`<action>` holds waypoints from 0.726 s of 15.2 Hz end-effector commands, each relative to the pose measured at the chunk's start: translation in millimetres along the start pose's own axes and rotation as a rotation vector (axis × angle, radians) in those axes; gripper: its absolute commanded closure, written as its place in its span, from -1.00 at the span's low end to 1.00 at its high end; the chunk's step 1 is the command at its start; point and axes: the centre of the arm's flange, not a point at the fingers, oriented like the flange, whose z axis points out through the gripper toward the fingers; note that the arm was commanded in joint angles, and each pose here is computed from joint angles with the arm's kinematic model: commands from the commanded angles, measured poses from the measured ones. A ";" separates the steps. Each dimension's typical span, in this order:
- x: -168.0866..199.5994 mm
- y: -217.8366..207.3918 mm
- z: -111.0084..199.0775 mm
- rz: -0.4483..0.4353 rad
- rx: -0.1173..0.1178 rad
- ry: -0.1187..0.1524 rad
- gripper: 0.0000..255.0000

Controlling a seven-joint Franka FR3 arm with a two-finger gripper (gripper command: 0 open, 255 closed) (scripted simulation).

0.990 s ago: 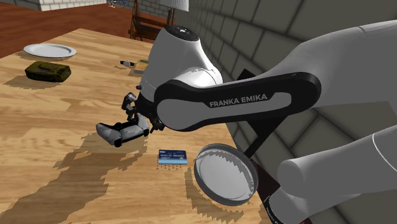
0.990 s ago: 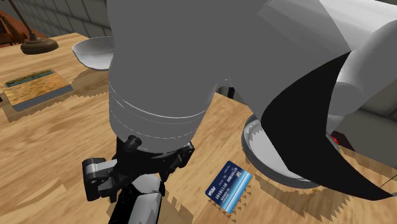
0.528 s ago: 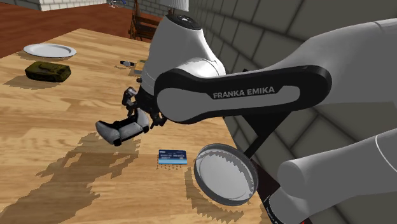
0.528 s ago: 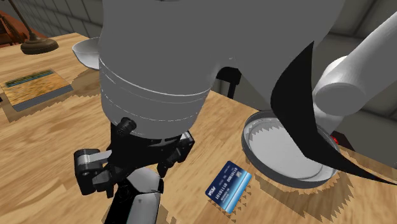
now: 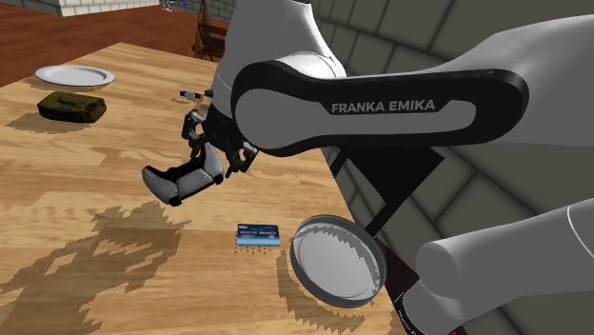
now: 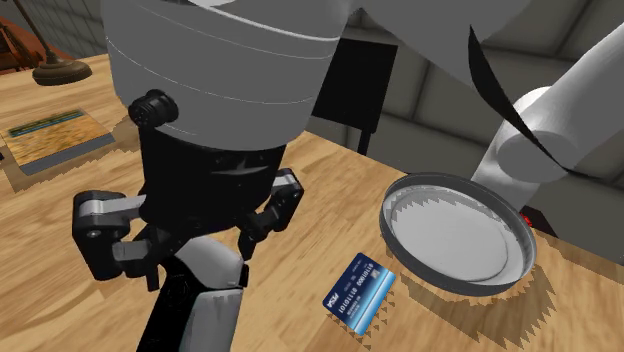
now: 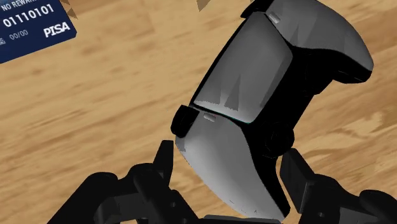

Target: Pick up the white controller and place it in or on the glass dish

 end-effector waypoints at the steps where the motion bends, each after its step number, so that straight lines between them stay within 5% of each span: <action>1: 1.4 -2.9 -10.5 0.000 0.000 0.000 1.00; 5: 4.8 -9.1 -30.3 0.000 0.000 0.000 1.00; 11: 0.0 65.3 -57.1 0.000 0.000 0.000 1.00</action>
